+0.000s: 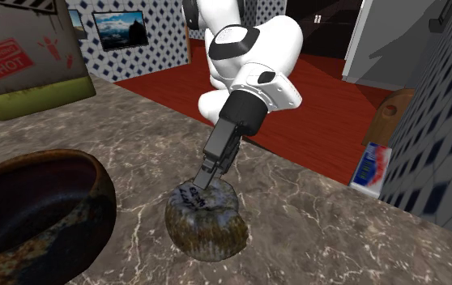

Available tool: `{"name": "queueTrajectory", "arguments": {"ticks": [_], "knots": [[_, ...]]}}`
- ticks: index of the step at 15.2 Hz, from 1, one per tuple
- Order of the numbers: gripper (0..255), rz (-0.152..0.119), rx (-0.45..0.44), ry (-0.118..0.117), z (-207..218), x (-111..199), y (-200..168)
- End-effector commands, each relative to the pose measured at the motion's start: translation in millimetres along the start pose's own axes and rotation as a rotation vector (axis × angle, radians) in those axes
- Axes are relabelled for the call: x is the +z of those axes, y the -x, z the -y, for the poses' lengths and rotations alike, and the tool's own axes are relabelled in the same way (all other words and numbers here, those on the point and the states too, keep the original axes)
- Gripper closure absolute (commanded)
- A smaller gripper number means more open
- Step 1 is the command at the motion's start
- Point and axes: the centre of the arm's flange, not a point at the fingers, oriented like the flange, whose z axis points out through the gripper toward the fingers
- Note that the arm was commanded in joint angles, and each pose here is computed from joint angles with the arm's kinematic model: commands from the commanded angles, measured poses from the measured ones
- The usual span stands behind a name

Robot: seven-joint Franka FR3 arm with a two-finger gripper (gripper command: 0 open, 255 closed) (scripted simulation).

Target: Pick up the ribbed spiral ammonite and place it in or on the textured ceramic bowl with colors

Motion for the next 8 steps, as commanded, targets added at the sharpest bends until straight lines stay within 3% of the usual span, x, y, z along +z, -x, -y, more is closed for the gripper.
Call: {"name": "queueTrajectory", "arguments": {"ticks": [1, 8], "knots": [[255, 0.000, -0.001, 0.000, 0.2, 0.1, -0.2], [255, 0.000, -0.001, 0.000, -8.1, -5.9, 2.2]]}}
